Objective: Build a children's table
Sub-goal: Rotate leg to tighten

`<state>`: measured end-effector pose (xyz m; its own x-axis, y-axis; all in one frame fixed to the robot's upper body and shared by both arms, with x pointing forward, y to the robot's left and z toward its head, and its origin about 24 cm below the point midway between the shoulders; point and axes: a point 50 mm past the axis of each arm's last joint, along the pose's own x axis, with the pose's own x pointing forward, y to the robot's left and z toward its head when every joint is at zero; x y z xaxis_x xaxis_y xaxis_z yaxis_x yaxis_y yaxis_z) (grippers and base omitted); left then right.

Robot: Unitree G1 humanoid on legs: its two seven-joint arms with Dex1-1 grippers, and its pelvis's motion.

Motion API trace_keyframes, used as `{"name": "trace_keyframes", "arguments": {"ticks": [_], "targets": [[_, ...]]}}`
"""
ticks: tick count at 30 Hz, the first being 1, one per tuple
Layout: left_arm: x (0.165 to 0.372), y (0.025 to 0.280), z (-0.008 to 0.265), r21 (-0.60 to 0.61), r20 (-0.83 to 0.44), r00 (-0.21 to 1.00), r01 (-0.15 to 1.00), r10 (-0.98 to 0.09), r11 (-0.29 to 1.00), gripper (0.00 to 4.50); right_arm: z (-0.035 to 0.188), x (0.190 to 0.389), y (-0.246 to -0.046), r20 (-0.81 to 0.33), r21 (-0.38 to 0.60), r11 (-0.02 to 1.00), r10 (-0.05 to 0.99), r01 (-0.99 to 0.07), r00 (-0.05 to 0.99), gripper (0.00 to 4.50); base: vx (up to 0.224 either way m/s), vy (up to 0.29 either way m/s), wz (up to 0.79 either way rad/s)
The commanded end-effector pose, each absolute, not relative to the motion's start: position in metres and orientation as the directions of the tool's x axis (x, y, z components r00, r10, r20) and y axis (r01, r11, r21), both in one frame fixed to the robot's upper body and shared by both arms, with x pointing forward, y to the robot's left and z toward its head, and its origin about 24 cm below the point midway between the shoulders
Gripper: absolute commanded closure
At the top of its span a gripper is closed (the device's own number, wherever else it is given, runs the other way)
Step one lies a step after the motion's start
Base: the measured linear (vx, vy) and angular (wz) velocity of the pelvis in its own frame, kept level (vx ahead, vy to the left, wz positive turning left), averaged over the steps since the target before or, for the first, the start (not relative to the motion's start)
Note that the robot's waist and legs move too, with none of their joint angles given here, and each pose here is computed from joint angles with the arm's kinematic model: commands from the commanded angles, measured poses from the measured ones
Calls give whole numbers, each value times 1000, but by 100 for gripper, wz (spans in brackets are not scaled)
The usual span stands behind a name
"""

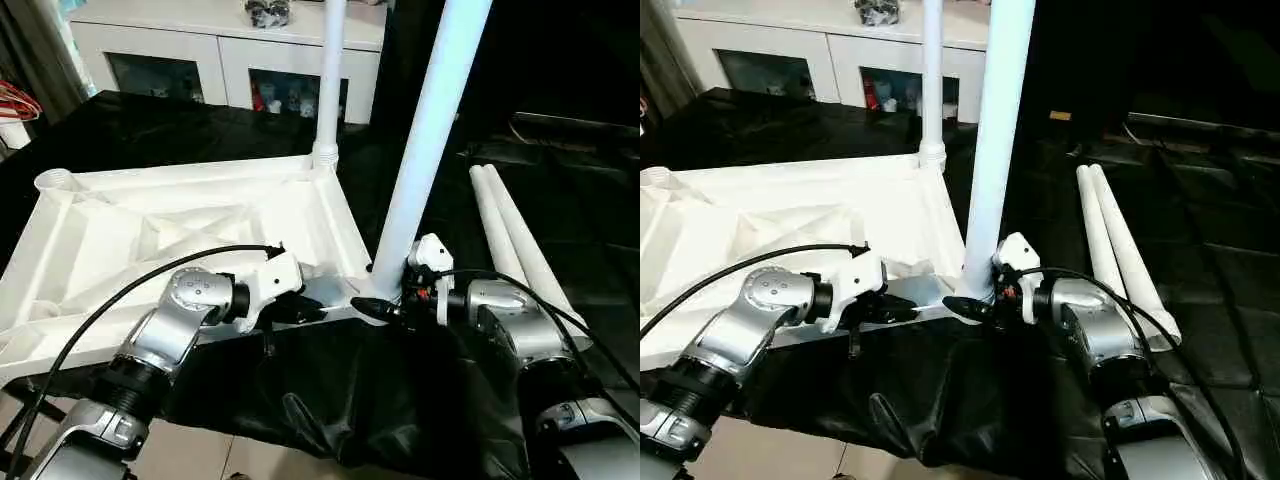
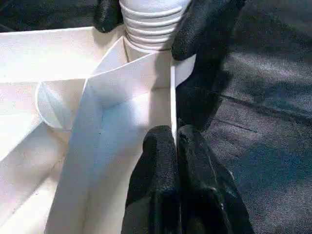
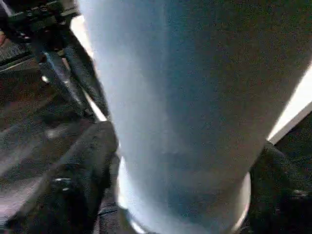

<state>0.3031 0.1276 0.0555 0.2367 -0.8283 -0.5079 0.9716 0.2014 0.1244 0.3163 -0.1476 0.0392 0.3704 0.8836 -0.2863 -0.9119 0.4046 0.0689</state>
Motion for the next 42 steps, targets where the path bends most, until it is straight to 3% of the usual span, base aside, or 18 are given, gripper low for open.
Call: {"name": "trace_keyframes", "arguments": {"ticks": [1,7,10,17,20,25,26,28,36,39,42], "targets": [[299,125,54,117,-519,203,979,-831,167,450,39,313,-148,-285,70,388,891,-919,354,117,0,0,0],[301,124,53,121,-516,226,974,-827,191,450,36,315,-144,-265,70,444,871,-893,413,160,0,0,0],[308,120,53,139,-507,293,956,-811,258,450,32,318,-138,-247,84,533,830,-842,501,171,0,0,0],[331,92,57,190,-459,465,884,-757,428,450,14,326,-110,-256,124,745,662,-656,704,178,0,0,0],[339,74,59,202,-433,541,838,-721,508,450,6,332,-93,-316,116,863,501,-491,806,178,0,0,0],[339,66,58,214,-431,531,846,-730,489,450,14,336,-79,-265,125,860,509,-495,819,178,0,0,0],[339,67,59,215,-426,522,852,-739,478,450,17,337,-80,-247,129,856,517,-501,820,122,0,0,0],[336,69,59,211,-422,500,866,-757,454,450,20,338,-82,-221,149,835,550,-530,805,108,0,0,0],[317,90,56,179,-439,331,943,-835,280,450,34,343,-116,-204,63,762,642,-644,739,55,0,0,0],[311,101,54,167,-460,290,956,-839,239,450,36,337,-130,-245,35,666,728,-745,640,20,0,0,0],[309,111,54,161,-468,265,963,-843,214,450,37,327,-138,-280,-1,543,806,-840,522,20,0,0,0]]}}
